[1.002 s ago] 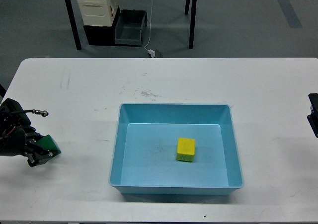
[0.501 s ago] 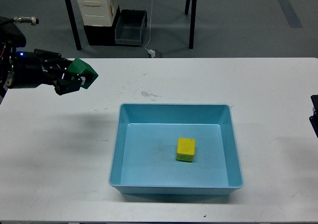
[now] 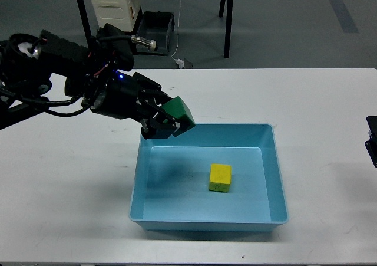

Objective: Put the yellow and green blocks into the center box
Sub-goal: 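Lift the green cube and carry it into the box beside the yellow cube, then open the left gripper and raise it away from the box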

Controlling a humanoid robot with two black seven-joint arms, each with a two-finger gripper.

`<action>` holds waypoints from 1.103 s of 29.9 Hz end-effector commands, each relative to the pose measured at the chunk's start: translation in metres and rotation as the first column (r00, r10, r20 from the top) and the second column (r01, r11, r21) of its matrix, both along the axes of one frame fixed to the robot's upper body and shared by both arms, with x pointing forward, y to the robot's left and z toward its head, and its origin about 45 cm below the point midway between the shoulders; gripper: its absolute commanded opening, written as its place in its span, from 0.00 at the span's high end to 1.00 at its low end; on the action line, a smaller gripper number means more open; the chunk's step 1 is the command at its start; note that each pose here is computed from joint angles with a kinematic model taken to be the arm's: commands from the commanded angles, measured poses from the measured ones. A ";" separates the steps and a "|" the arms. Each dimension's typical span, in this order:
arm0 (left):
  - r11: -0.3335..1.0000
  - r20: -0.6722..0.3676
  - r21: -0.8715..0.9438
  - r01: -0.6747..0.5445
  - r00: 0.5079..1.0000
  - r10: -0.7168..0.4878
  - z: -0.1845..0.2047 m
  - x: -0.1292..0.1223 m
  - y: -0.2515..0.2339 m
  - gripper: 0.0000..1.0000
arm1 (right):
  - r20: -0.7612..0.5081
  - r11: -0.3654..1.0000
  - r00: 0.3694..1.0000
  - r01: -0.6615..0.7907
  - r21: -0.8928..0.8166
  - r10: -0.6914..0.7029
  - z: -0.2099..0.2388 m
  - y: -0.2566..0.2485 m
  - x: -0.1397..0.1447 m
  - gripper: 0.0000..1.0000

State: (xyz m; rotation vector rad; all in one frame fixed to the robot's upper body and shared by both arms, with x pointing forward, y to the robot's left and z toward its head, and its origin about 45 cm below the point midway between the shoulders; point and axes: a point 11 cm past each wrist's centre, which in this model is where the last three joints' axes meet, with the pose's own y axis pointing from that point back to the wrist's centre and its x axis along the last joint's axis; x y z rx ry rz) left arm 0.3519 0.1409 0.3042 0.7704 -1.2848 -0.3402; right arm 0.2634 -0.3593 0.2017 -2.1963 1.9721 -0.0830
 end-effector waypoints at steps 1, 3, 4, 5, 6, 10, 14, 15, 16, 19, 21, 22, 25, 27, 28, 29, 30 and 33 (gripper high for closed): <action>0.990 0.005 0.108 0.092 0.996 -0.093 -0.027 -0.011 -0.015 0.68 | -0.009 1.000 1.000 0.003 0.002 -0.003 -0.003 0.000 0.000 0.00; 0.975 -0.004 0.186 0.120 0.993 -0.122 -0.048 -0.014 -0.014 0.68 | -0.005 1.000 1.000 0.002 0.002 -0.002 -0.002 0.000 0.002 0.00; 0.969 -0.007 0.211 0.128 0.992 -0.129 -0.056 -0.013 -0.014 0.68 | 0.000 1.000 1.000 0.001 0.004 -0.001 -0.001 0.000 0.003 0.00; 0.964 -0.005 0.232 0.127 0.992 -0.130 -0.062 -0.010 -0.015 0.68 | 0.003 1.000 1.000 0.000 0.004 0.000 0.000 0.001 0.003 0.00; 0.962 -0.005 0.243 0.124 0.992 -0.127 -0.067 -0.007 -0.017 0.67 | 0.004 1.000 1.000 -0.001 0.004 0.001 0.001 0.001 0.004 0.00; 0.960 -0.010 0.256 0.114 0.993 -0.115 -0.078 0.001 -0.026 0.62 | 0.008 1.000 1.000 -0.003 0.004 0.003 0.001 0.002 0.005 0.00; 0.948 -0.045 0.293 0.124 0.992 -0.116 -0.095 -0.004 -0.023 0.46 | 0.008 1.000 1.000 -0.003 0.004 0.003 0.001 0.002 0.005 0.00; 0.947 -0.049 0.296 0.125 0.992 -0.116 -0.097 -0.004 -0.025 0.40 | 0.006 1.000 1.000 -0.004 0.004 0.004 0.001 0.002 0.005 0.00; 0.946 -0.052 0.298 0.126 0.992 -0.115 -0.099 -0.004 -0.026 0.36 | 0.007 1.000 1.000 -0.005 0.004 0.005 0.001 0.002 0.005 0.00; 0.948 -0.066 0.295 0.120 0.992 -0.105 -0.105 -0.005 -0.025 0.26 | 0.008 1.000 1.000 -0.006 0.006 0.006 0.001 0.003 0.005 0.00; 0.950 -0.068 0.289 0.118 0.992 -0.102 -0.105 -0.005 -0.026 0.21 | 0.007 1.000 1.000 -0.008 0.005 0.008 0.001 0.003 0.005 0.00; 0.950 -0.068 0.289 0.118 0.992 -0.102 -0.105 -0.005 -0.026 0.19 | 0.006 1.000 1.000 -0.010 0.005 0.010 0.001 0.004 0.005 0.00; 0.955 -0.070 0.278 0.105 0.994 -0.088 -0.105 -0.003 -0.025 0.11 | 0.008 1.000 1.000 -0.014 0.007 0.014 0.001 0.004 0.005 0.00; 0.968 -0.072 0.239 0.082 0.995 -0.067 -0.097 0.001 -0.029 0.08 | 0.016 1.000 1.000 -0.019 0.010 0.018 0.004 0.006 0.005 0.00; 0.974 -0.080 0.213 0.071 0.995 -0.055 -0.093 0.002 -0.032 0.07 | 0.017 1.000 1.000 -0.019 0.010 0.019 0.004 0.007 0.005 0.00; 0.982 -0.089 0.182 0.058 0.995 -0.042 -0.088 0.003 -0.035 0.05 | 0.016 1.000 1.000 -0.019 0.010 0.019 0.004 0.006 0.005 0.00; 0.991 -0.105 0.133 0.031 0.994 -0.017 -0.079 0.006 -0.037 0.05 | 0.018 1.000 1.000 -0.019 0.010 0.019 0.004 0.006 0.005 0.00; 0.997 -0.197 -0.053 -0.062 0.979 0.050 -0.048 0.012 -0.048 0.05 | 0.033 1.000 0.999 -0.026 0.010 0.026 0.009 0.009 0.010 0.00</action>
